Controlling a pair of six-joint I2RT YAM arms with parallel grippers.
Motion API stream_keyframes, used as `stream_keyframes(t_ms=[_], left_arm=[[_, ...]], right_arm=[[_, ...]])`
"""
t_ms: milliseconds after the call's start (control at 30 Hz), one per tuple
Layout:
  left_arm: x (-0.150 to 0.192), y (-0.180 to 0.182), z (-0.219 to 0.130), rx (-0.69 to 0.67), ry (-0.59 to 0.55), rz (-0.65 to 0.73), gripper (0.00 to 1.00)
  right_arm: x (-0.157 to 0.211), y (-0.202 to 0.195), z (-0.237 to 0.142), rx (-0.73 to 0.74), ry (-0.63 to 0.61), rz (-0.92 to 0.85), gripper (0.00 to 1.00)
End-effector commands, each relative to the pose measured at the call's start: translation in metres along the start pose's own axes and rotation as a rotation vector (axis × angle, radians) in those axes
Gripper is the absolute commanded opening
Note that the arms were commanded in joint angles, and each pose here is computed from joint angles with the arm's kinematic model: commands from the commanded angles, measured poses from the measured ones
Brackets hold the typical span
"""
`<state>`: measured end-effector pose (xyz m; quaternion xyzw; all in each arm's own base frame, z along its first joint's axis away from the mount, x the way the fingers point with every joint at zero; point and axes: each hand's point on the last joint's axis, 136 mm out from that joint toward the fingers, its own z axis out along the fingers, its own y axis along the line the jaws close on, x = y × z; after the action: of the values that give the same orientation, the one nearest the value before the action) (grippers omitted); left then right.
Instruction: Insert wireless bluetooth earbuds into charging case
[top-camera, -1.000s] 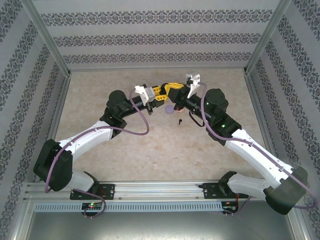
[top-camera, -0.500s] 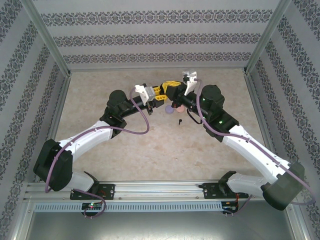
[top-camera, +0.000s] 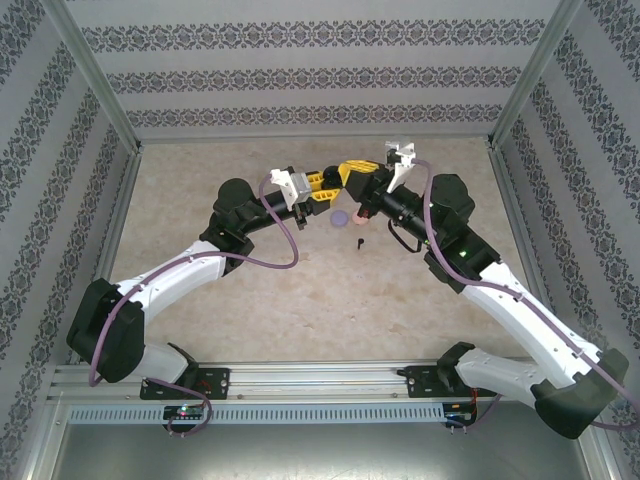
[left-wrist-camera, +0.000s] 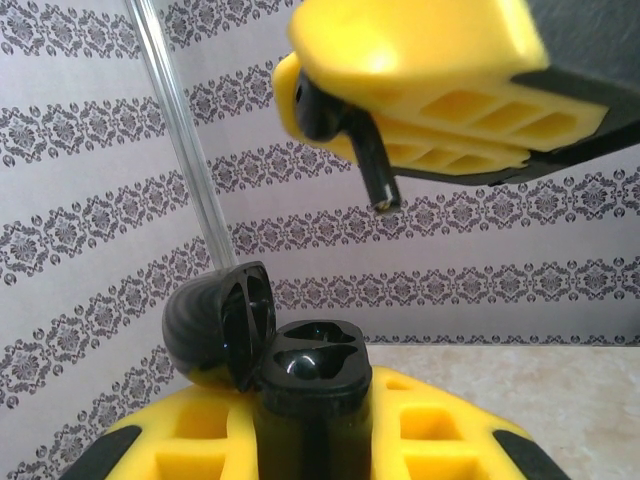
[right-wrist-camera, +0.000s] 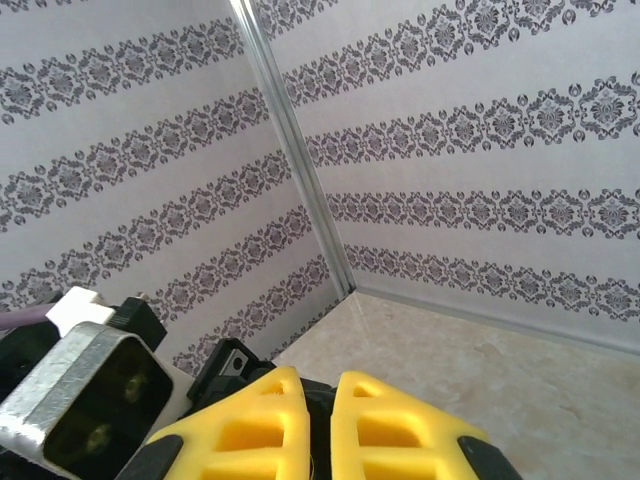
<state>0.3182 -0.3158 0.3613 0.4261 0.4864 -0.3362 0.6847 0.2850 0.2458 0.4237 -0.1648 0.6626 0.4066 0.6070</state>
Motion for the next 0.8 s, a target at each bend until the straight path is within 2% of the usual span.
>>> stream_keyframes(t_ms=[0,433,767], left_arm=[[-0.027,-0.003,0.004,0.019,-0.076,0.032,0.00],[-0.031,-0.007,0.002,0.039,-0.085,0.029,0.00],[-0.038,-0.011,-0.002,0.053,-0.102,0.047,0.00]], right_arm=[[-0.002,0.007,-0.003,-0.032,0.007,0.026,0.07],[0.022,-0.003,0.018,-0.032,0.056,0.054,0.07],[0.035,-0.017,0.019,0.013,0.080,0.046,0.06]])
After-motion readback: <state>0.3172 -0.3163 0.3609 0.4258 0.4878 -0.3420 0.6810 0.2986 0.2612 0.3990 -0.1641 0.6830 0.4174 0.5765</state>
